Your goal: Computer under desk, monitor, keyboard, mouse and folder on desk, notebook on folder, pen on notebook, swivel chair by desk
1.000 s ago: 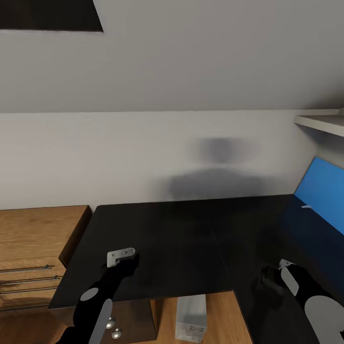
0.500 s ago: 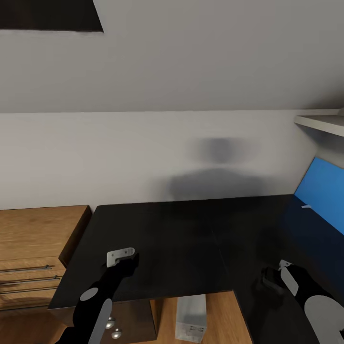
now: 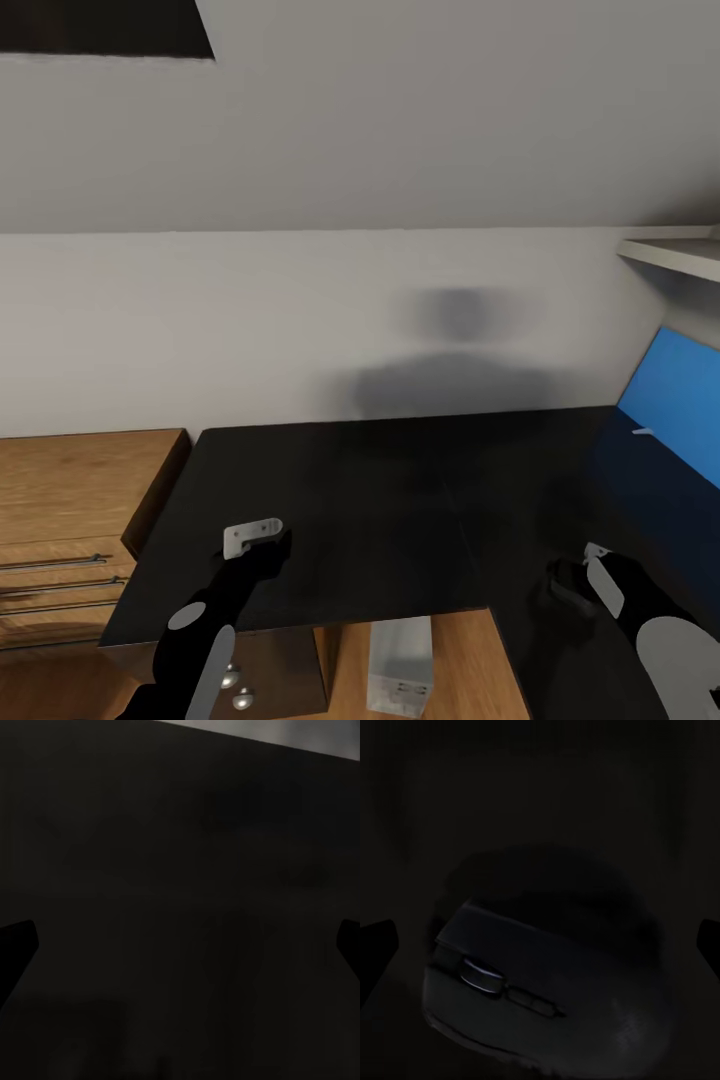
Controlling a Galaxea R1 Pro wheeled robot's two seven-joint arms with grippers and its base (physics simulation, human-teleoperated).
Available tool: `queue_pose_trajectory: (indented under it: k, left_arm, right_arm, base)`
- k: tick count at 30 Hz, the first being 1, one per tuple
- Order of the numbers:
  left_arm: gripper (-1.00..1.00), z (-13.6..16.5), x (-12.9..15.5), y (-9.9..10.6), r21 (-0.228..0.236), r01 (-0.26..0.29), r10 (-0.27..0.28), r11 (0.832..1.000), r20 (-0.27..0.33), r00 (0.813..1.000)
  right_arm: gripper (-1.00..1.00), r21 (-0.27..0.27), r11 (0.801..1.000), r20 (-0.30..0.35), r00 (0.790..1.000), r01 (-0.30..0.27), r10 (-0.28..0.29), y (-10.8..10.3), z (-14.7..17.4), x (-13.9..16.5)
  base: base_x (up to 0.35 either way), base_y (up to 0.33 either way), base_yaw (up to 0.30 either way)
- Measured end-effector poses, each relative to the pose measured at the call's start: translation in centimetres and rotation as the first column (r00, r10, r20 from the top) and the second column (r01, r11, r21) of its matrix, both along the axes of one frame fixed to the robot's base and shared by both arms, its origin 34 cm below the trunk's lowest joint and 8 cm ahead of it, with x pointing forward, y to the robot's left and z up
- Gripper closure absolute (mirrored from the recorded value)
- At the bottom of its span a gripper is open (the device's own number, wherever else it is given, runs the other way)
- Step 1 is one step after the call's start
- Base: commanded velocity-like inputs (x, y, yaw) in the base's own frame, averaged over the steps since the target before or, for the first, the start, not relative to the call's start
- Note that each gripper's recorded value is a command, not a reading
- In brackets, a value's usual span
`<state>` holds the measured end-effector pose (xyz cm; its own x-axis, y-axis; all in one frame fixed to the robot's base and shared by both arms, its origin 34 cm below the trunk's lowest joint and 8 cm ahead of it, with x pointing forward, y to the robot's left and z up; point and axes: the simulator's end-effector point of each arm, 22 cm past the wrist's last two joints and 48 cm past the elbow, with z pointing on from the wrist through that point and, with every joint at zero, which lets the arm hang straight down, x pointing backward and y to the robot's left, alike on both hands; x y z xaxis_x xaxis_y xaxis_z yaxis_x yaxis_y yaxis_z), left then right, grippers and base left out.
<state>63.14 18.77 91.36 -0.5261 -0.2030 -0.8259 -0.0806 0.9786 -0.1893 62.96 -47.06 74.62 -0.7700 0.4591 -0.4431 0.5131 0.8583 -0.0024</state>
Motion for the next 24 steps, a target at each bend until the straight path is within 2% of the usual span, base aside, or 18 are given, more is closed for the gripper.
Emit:
queue_pose_trajectory:
  k: [24]
  left_arm:
    - [-1.00, -1.05, 0.26, -0.02, -0.001, 0.000, 0.000, 1.000, 0.000, 1.000]
  right_arm:
    - [-1.00, -0.001, 1.000, 0.001, 1.000, 0.000, 0.000, -0.05, -1.03, 0.28]
  base:
    - [0.000, 0.000, 0.000]
